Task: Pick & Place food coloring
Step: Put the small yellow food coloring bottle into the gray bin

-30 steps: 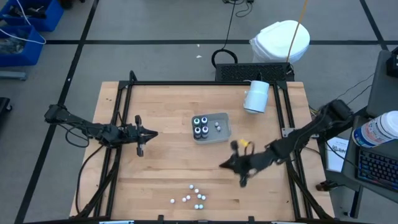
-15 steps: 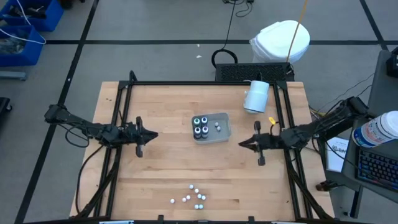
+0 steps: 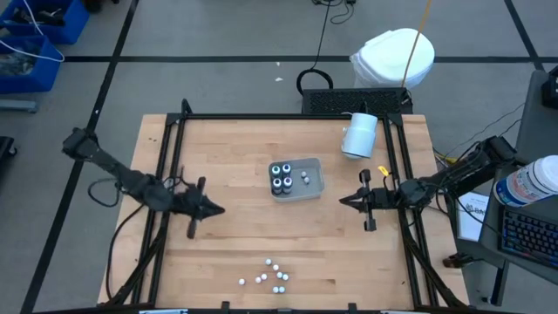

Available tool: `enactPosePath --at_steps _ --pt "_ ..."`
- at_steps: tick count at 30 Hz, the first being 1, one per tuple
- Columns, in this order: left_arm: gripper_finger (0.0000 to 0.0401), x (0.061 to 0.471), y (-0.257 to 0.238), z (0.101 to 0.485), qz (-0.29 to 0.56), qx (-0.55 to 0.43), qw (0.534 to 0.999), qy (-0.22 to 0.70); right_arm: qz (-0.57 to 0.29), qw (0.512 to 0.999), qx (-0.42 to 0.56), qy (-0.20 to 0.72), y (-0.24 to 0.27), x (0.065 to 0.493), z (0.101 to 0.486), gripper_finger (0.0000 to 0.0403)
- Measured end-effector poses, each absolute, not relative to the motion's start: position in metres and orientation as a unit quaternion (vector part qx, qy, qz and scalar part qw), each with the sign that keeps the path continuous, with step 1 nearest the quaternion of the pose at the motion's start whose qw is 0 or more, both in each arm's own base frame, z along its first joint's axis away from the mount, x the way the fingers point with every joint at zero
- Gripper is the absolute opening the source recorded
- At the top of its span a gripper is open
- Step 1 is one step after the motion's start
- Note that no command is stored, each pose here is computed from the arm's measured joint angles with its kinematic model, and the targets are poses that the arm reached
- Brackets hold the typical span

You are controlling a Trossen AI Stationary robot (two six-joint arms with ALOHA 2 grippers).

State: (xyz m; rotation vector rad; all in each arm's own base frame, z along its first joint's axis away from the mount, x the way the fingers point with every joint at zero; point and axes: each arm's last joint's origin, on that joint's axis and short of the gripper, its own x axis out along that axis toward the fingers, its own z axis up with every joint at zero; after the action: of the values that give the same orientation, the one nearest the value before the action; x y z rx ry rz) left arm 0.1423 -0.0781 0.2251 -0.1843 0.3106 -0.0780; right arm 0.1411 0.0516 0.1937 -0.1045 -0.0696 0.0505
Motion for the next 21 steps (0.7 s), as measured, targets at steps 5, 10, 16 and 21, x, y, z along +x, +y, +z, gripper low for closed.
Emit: enactPosePath --at_steps 5,10,16,21 --pt "0.0004 0.173 -0.122 0.245 -0.018 -0.056 0.959 0.276 0.024 0.996 -0.078 -0.036 0.051 0.141 0.194 0.0000" --pt "0.0007 0.208 -0.171 0.264 0.012 -0.034 0.928 0.370 0.024 0.995 -0.081 -0.043 0.051 0.139 0.196 0.0000" --pt "0.0011 0.245 -0.216 0.282 0.040 -0.052 0.879 0.473 0.024 0.996 -0.066 -0.059 0.050 0.137 0.200 0.0000" --pt "0.0048 0.270 -0.252 0.275 0.024 -0.073 0.855 0.514 0.025 0.997 -0.044 -0.060 0.050 0.136 0.201 0.0000"
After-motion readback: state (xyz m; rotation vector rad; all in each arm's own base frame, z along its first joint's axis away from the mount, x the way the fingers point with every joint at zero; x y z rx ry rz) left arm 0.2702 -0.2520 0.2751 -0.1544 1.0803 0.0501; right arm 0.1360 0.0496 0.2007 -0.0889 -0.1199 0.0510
